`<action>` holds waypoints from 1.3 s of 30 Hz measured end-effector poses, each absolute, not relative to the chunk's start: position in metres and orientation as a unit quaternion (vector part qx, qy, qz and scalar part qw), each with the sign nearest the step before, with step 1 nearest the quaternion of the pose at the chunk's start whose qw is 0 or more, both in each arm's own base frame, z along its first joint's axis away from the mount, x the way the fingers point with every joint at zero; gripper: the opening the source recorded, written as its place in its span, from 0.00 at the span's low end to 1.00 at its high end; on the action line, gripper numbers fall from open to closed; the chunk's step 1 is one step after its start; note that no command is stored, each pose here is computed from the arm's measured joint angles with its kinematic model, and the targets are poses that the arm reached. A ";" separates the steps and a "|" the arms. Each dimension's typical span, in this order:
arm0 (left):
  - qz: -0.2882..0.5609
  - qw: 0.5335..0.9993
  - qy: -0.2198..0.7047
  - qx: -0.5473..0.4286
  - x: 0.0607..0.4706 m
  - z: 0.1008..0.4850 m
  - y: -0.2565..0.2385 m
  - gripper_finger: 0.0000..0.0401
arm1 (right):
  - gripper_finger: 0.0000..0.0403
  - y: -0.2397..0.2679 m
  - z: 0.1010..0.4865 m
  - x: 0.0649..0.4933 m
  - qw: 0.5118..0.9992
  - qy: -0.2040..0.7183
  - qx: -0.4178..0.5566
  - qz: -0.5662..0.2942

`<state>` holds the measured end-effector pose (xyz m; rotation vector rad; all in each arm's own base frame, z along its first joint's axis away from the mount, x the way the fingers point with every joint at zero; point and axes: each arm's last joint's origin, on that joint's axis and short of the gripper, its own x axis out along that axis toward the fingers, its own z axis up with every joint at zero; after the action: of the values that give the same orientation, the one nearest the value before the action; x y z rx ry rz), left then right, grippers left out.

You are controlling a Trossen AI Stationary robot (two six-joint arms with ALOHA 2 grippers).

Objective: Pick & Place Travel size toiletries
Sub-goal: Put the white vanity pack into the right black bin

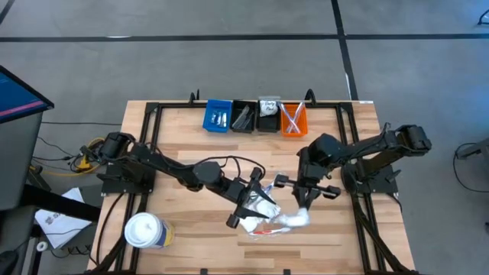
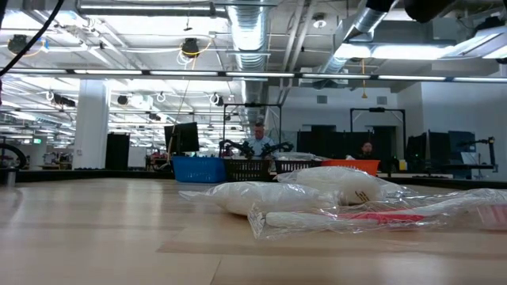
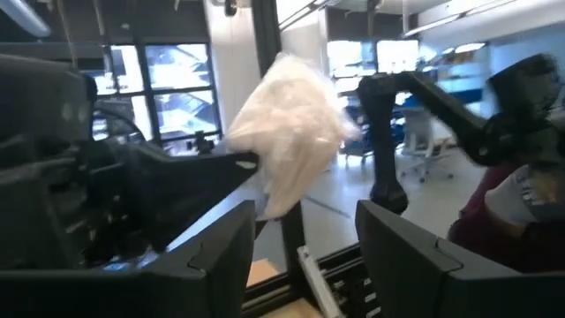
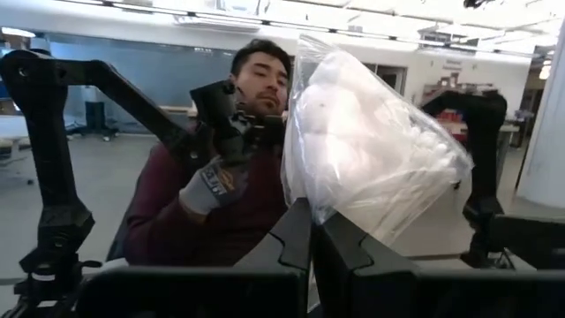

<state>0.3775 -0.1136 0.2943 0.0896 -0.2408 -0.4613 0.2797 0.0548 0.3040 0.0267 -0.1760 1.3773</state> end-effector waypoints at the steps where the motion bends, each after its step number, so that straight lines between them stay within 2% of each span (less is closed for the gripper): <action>1: -0.218 0.968 -0.117 0.048 0.377 0.294 -0.114 0.47 | 0.00 0.053 0.303 0.280 0.771 -0.076 0.015 0.632; 7: -0.111 0.985 -0.080 0.106 0.379 0.287 -0.115 0.43 | 0.00 0.045 0.298 0.285 0.792 -0.048 0.041 0.608; 11: -0.070 0.986 -0.051 0.144 0.378 0.282 -0.118 0.42 | 0.00 0.040 0.294 0.288 0.799 -0.027 0.056 0.598; 23: -0.084 0.985 -0.032 0.150 0.340 0.313 -0.143 0.41 | 0.00 0.039 0.294 0.288 0.801 -0.028 0.054 0.595; 39: -0.067 0.984 -0.043 0.158 0.341 0.314 -0.141 0.41 | 0.00 0.037 0.293 0.289 0.812 -0.033 0.053 0.580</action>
<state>0.3411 -0.1410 0.3144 0.3168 -0.0862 -0.1348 0.2892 0.0373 0.2930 0.1136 -0.0699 1.2383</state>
